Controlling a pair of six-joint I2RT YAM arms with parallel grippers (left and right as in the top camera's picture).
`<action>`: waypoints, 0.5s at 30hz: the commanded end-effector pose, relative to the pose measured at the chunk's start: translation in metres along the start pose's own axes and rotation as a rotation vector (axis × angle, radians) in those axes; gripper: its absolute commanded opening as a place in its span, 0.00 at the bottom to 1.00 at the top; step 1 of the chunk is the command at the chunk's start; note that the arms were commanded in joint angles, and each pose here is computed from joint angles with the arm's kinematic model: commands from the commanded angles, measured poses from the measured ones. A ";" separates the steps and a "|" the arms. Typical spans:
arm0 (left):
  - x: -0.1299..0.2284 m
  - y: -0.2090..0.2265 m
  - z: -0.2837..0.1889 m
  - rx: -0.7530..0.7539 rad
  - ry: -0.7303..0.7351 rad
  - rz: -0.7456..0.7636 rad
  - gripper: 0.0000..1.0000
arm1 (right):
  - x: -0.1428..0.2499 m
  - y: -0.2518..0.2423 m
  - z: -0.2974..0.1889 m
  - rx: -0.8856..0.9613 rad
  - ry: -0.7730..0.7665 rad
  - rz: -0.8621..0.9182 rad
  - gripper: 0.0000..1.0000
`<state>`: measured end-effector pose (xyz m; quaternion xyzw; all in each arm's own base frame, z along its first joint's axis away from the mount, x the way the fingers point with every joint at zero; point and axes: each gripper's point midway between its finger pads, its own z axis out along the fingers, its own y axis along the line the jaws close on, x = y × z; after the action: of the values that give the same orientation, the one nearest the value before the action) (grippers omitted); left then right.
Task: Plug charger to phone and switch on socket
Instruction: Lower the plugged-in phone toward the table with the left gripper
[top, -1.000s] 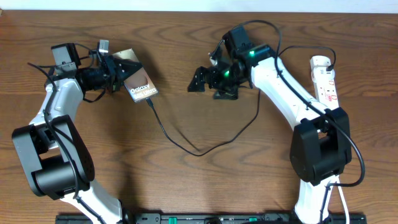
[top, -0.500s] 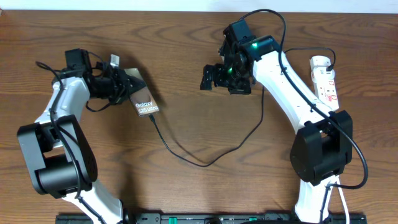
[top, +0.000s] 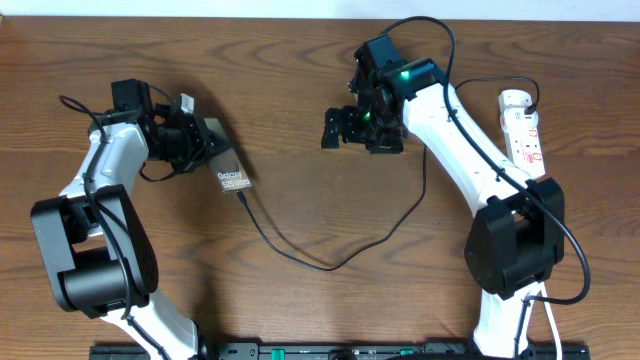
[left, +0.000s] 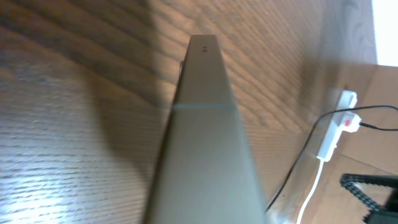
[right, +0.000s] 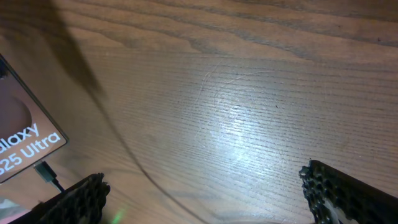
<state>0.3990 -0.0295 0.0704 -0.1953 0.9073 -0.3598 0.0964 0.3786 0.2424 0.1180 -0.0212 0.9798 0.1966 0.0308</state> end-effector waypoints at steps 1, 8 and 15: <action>-0.001 0.004 -0.001 -0.034 -0.004 0.015 0.07 | -0.004 0.004 -0.003 0.007 -0.019 -0.024 0.99; 0.004 0.014 0.011 -0.071 0.025 0.003 0.07 | -0.004 0.004 -0.003 0.007 -0.020 -0.024 0.99; 0.012 0.024 0.029 -0.085 0.075 -0.018 0.07 | -0.004 0.004 -0.003 0.008 -0.020 -0.024 0.99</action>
<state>0.3912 -0.0331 0.0385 -0.2021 0.9210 -0.3283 0.0568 0.3795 0.2409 0.1173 -0.0208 0.9807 0.1914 0.0333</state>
